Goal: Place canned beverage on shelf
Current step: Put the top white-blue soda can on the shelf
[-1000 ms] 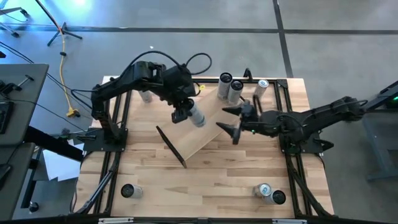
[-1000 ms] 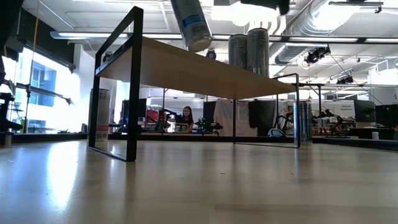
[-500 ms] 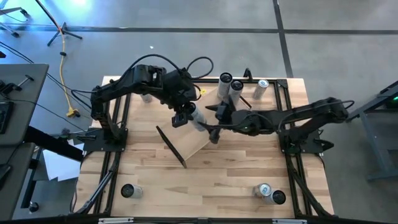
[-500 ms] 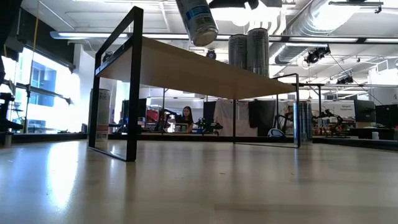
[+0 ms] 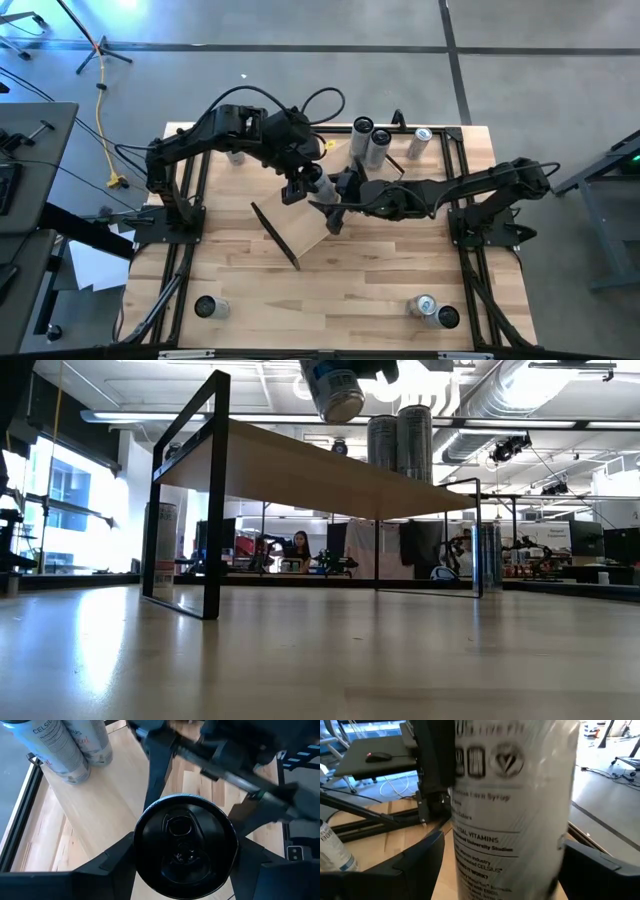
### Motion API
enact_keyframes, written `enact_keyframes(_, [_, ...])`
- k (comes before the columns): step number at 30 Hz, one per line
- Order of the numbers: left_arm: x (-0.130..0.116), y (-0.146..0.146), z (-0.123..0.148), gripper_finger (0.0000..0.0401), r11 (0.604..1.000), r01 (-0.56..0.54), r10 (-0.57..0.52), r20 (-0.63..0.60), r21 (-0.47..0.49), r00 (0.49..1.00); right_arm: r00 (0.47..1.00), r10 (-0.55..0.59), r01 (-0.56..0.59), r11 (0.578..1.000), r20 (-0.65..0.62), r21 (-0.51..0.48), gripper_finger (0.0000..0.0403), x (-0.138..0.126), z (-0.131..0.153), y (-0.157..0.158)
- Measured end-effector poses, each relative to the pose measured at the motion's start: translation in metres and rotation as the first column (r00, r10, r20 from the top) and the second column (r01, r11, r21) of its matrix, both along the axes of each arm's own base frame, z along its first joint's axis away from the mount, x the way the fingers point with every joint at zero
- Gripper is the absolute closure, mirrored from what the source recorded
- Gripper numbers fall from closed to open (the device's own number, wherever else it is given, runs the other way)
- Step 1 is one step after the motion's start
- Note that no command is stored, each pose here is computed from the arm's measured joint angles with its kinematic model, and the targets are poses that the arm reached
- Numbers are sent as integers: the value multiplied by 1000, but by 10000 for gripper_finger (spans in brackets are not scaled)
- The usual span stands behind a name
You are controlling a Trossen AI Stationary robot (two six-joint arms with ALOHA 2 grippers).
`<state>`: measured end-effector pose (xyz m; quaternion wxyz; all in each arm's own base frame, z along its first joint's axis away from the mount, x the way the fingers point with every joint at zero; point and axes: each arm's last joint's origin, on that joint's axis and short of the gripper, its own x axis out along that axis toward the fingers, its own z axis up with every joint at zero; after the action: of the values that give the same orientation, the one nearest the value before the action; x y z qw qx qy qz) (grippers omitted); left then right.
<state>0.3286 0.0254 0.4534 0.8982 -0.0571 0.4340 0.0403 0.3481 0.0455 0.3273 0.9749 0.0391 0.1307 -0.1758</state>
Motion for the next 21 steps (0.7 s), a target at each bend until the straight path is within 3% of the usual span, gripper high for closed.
enact_keyframes(10, [1, -3, 1, 190, 1000, 8, -8, 7, 3, 1000, 1000, 5, -5, 1000, 2, 1, 89, 0, 0, 0])
enact_keyframes(17, [1, -3, 0, 190, 1000, 5, -5, 5, 5, 1000, 1000, 0, 0, 1000, 3, 1, 164, 0, 0, 0])
enact_keyframes(21, [0, -3, 1, 190, 1000, -25, 25, 7, 9, 1000, 1000, 6, -6, 1000, 4, -1, 167, 0, 0, 0])
